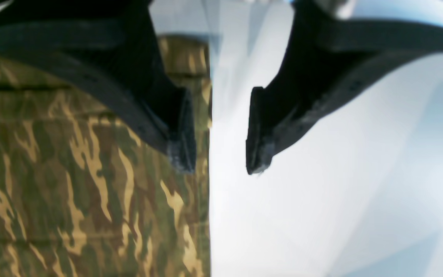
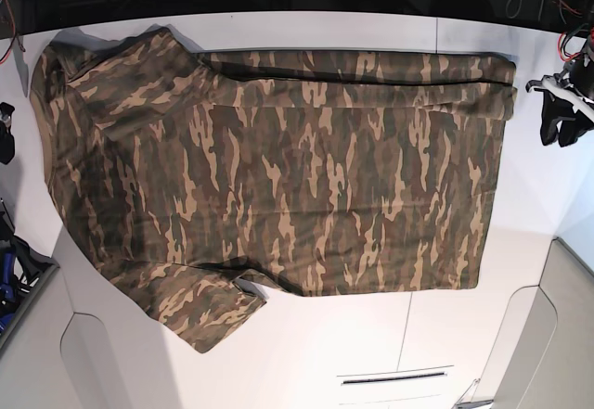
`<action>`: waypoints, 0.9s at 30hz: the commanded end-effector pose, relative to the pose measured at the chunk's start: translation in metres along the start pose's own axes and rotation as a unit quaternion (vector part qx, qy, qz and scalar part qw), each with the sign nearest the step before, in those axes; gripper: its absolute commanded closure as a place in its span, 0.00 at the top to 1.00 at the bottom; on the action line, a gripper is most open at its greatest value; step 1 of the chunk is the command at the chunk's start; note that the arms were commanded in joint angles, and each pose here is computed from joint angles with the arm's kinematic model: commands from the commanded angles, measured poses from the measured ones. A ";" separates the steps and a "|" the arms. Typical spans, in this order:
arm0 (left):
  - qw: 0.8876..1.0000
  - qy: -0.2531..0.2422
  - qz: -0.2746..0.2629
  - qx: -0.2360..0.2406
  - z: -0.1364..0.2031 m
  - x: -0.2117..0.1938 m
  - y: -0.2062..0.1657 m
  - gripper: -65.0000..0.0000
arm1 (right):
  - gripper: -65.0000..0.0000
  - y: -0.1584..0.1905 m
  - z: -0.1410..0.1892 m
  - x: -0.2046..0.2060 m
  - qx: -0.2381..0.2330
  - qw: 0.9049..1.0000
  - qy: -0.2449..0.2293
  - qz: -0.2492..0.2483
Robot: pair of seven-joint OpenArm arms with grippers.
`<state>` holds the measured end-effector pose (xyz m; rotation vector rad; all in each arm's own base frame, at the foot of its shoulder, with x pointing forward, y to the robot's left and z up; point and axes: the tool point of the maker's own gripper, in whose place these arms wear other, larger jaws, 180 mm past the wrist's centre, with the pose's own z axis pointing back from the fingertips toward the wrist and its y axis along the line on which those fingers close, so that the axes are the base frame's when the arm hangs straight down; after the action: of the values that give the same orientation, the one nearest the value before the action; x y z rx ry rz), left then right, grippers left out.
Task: Fold the T-shirt properly
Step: 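Release the shirt and raise both grippers away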
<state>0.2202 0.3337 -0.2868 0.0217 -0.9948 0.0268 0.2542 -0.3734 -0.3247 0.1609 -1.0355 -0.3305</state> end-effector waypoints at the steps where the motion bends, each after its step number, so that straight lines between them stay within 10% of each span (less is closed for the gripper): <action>1: 0.999 -0.031 -0.009 0.000 0.001 0.019 0.002 0.38 | 0.53 -0.001 -0.001 0.027 0.002 0.999 -0.031 0.015; 12: 0.999 -0.032 0.024 -0.009 -0.059 0.035 0.036 0.51 | 0.53 0.015 -0.090 0.074 0.025 0.999 -0.047 0.003; 27: 0.995 0.015 0.094 -0.014 -0.179 0.031 0.046 0.51 | 0.53 0.038 -0.180 0.037 -0.001 0.999 0.038 0.027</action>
<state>0.3767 0.3756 -0.3789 -0.1109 -0.9096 0.1903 0.4213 -0.3418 -0.3981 0.1616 -0.8947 -0.2742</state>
